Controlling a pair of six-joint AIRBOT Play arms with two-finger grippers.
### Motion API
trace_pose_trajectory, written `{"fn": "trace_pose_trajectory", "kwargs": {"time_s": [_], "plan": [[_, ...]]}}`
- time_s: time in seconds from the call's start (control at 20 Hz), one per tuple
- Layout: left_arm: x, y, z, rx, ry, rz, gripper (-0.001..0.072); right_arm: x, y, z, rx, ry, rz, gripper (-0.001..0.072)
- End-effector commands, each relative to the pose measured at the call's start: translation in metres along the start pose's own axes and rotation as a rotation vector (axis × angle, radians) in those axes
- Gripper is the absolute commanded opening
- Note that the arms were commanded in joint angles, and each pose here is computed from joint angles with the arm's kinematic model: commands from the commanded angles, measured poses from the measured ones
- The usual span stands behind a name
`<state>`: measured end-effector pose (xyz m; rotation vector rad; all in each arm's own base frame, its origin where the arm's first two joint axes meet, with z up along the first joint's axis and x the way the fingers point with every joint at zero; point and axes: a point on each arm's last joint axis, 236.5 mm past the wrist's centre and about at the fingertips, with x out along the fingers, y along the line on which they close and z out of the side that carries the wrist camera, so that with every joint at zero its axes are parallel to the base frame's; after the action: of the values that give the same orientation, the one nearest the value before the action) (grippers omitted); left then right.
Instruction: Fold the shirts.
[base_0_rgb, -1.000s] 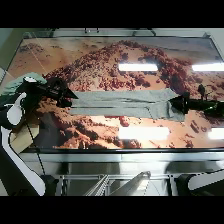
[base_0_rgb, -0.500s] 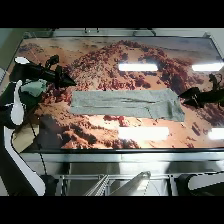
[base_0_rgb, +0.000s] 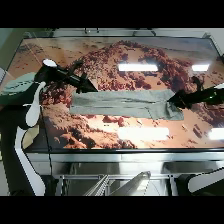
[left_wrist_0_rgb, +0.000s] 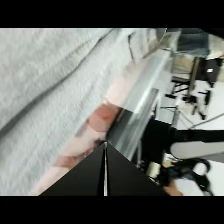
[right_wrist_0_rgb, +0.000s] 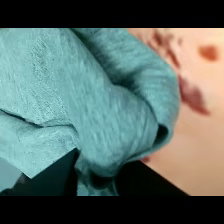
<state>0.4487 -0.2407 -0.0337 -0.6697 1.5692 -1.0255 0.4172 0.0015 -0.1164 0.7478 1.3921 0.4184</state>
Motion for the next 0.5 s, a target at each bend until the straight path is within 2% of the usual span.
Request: {"fn": "trace_pose_trajectory", "kwargs": {"time_s": [0.0, 0.05, 0.15, 0.3, 0.45], "plan": [[0.055, 0.019, 0.006, 0.089, 0.017, 0.214, -0.0006, 0.021, 0.026, -0.002, -0.066, 0.025, 0.045, 0.0065], [0.068, 0.021, 0.005, 0.116, 0.032, 0.261, -0.0005, 0.022, 0.037, 0.002, -0.085, 0.008, 0.084, 0.0014], [0.088, 0.028, 0.004, 0.166, 0.050, 0.351, -0.0004, 0.016, 0.058, 0.012, -0.081, -0.030, 0.165, 0.0014], [0.102, 0.037, 0.005, 0.210, 0.056, 0.453, -0.0004, -0.003, 0.074, 0.015, -0.114, -0.026, 0.205, 0.0013], [0.111, 0.042, 0.006, 0.224, 0.071, 0.499, -0.0004, -0.021, 0.094, 0.014, -0.157, -0.017, 0.229, 0.0013]]}}
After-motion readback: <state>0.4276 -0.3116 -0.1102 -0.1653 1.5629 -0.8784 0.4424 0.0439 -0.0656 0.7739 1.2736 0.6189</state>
